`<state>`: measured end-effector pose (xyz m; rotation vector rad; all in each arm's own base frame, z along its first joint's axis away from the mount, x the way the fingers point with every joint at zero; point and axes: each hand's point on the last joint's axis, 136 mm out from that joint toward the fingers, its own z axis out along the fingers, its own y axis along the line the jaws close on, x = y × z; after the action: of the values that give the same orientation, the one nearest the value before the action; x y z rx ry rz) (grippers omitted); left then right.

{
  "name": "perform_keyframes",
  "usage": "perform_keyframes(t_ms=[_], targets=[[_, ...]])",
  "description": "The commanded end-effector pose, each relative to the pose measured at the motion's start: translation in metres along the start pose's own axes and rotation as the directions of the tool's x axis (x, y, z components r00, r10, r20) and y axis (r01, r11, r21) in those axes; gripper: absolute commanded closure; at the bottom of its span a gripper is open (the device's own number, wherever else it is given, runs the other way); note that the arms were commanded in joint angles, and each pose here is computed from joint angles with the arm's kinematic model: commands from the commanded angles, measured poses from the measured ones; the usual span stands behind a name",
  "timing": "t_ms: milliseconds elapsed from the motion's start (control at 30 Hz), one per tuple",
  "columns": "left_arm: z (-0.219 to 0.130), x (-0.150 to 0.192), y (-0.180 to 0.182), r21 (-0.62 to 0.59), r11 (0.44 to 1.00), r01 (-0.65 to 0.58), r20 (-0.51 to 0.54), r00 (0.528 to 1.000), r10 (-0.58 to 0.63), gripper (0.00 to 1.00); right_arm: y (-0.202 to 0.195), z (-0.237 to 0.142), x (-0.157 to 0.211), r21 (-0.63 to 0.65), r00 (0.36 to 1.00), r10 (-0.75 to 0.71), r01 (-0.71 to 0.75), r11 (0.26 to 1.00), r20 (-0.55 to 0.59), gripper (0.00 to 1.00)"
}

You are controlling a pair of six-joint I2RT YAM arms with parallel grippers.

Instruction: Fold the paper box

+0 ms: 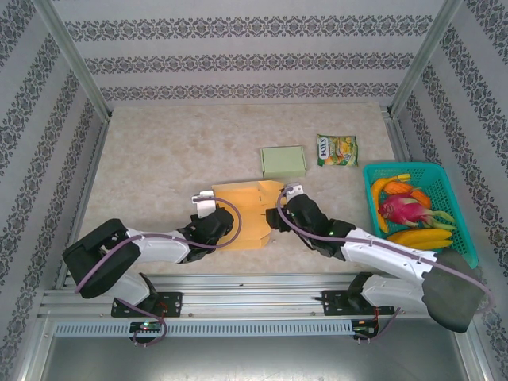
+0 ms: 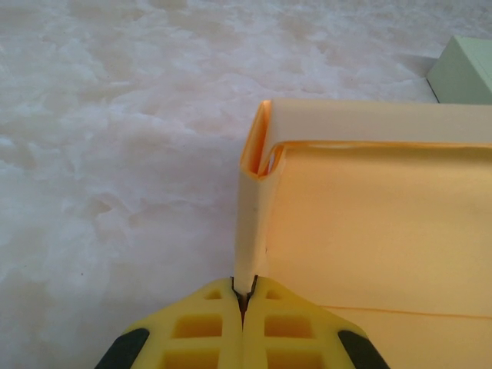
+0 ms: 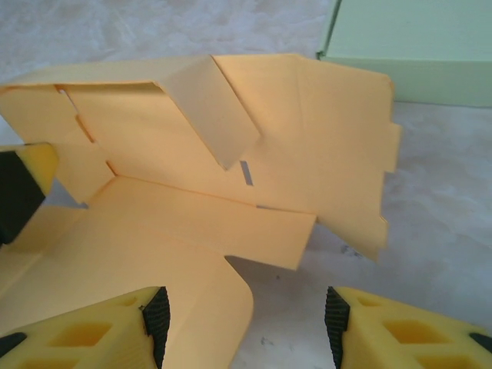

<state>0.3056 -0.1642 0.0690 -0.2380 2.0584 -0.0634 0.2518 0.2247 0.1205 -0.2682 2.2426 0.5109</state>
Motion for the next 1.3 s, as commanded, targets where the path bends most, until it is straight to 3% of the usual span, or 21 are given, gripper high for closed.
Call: perform_keyframes(t_ms=[0,500,733,967,1267], targets=[[0.004,0.005,-0.002,-0.004,1.000,-0.001,-0.016,1.000,0.001,1.00,-0.016,-0.004,0.006,0.054,1.000,-0.026,0.026,0.998,-0.010,0.43],[0.005,0.009,-0.003,0.007,1.000,0.003,-0.029,1.000,-0.003,1.00,-0.017,-0.024,0.004,0.036,1.000,-0.028,0.028,0.999,-0.004,0.43],[0.006,0.009,-0.002,0.002,1.000,0.007,-0.020,1.000,-0.007,1.00,-0.002,-0.025,-0.008,-0.030,1.000,0.010,-0.009,1.000,0.024,0.42],[0.008,0.012,-0.003,-0.007,1.000,0.019,-0.029,0.999,-0.019,1.00,0.015,-0.003,-0.002,-0.097,0.999,0.045,-0.046,0.994,-0.018,0.42],[0.011,0.016,-0.009,0.029,0.999,0.025,-0.036,0.999,-0.024,1.00,0.002,0.033,-0.004,-0.031,0.997,0.068,-0.069,0.997,-0.044,0.41]])
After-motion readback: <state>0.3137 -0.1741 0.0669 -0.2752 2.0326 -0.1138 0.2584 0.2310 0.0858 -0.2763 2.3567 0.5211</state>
